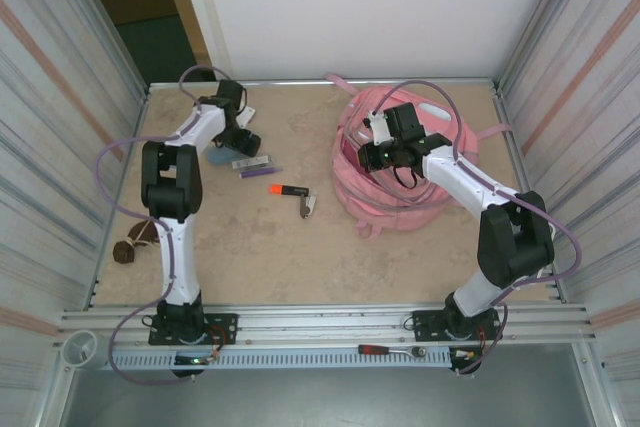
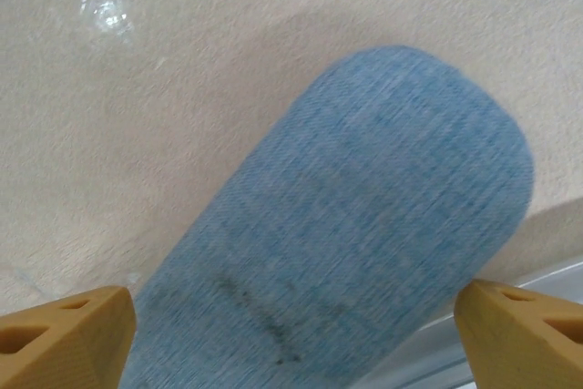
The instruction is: Pack the student bag
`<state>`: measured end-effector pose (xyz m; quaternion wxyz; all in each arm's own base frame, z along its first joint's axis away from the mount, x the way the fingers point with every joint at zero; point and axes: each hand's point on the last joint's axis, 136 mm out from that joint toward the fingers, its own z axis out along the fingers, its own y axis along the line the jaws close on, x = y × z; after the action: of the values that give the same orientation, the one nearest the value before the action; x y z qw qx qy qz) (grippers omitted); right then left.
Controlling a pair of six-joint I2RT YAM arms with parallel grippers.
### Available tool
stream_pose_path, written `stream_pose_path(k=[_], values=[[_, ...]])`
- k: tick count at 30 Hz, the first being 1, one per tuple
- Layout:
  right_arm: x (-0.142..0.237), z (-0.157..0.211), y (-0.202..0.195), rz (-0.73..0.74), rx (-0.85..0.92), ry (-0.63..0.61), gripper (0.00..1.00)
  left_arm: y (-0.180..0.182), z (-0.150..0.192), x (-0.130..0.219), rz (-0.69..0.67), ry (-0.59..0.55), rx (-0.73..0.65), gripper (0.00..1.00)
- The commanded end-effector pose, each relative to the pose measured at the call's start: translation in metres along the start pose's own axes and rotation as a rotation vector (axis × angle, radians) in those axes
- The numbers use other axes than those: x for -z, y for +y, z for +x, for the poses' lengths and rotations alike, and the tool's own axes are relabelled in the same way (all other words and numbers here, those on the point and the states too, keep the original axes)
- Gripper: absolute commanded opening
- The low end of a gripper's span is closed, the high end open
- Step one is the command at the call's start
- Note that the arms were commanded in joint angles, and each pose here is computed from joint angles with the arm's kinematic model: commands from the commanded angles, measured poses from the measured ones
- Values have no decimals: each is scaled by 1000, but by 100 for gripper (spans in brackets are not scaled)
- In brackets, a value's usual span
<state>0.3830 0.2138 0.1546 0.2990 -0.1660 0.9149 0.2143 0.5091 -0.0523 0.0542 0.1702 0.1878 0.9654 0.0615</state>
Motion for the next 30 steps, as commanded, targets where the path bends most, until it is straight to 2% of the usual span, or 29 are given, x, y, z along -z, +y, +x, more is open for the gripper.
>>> stream_pose_path(k=[1,11,14,18,21,23,26,28,30], values=[[-7,5,15,-72,-11,20,1,8,7,-5,75,22,47,91],[-15,6,16,-70,-13,39,2,27,22,-24,183,66,152,87],[-8,-1,14,-61,-19,20,2,32,23,-23,183,63,170,76],[8,-20,13,-73,-32,-28,2,57,16,-4,95,23,231,54],[20,-33,12,-93,-55,-53,2,74,1,33,27,-70,299,41],[27,-40,9,-115,-82,-66,2,72,-11,69,47,-177,346,37],[38,-51,3,-142,-115,-80,2,40,-27,120,167,-373,377,37],[43,-57,-1,-155,-141,-68,2,1,-33,148,268,-489,374,37],[49,-64,-4,-167,-161,-63,2,-45,-35,168,370,-554,357,38]])
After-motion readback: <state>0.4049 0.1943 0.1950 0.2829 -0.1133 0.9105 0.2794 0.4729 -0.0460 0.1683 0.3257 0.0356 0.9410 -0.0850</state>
